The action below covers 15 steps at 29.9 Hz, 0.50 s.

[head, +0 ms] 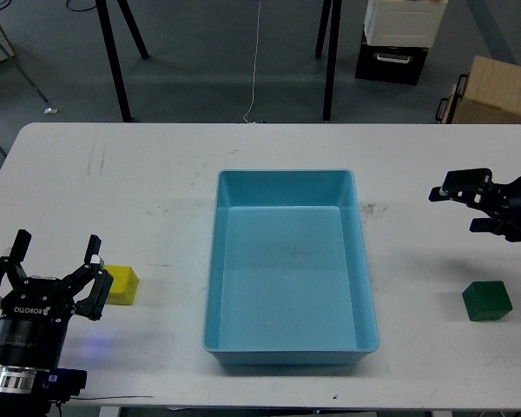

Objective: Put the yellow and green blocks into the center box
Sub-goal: 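Lower the right gripper onto the dark green cube and grasp it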

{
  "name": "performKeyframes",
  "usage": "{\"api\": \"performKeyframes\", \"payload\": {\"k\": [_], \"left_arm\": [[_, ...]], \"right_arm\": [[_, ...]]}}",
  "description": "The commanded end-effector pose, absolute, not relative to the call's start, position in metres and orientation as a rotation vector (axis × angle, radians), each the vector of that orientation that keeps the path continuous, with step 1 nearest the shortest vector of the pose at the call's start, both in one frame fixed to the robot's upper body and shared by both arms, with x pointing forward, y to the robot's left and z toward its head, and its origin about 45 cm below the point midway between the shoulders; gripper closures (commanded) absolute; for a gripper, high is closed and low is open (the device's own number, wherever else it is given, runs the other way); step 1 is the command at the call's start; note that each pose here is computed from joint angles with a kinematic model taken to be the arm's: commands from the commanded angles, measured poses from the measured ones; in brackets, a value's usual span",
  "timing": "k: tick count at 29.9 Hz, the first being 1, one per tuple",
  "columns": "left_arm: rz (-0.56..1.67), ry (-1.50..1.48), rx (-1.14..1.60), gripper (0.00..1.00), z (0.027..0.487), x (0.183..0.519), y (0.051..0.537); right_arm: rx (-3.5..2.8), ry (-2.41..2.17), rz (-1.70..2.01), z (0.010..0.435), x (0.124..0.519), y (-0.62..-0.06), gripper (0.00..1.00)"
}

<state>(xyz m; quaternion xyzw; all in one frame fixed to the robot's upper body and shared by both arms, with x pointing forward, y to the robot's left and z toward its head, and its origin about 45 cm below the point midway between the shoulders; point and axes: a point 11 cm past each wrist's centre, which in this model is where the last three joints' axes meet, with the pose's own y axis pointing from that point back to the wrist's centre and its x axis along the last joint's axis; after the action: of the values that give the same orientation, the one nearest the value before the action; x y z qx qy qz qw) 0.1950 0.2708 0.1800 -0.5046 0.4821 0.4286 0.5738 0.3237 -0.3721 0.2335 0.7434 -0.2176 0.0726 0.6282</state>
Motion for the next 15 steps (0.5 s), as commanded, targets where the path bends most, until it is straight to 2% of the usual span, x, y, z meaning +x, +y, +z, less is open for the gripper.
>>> {"api": "performKeyframes", "payload": {"k": [1,4,15], "left_arm": [[0.992,1.153,-1.177,0.00,0.177,0.193,0.262],[0.995,1.162,-1.181,0.00,0.175,0.192,0.260],[1.011,1.180,-1.183,0.00,0.168,0.190,0.259]], "right_arm": [[1.620,-0.386,0.194,0.210,0.307,-0.380,0.00],[1.620,-0.334,0.176,0.192,0.297,-0.376,0.00],[1.619,-0.320,0.118,0.170,0.278,-0.380,0.00]]}}
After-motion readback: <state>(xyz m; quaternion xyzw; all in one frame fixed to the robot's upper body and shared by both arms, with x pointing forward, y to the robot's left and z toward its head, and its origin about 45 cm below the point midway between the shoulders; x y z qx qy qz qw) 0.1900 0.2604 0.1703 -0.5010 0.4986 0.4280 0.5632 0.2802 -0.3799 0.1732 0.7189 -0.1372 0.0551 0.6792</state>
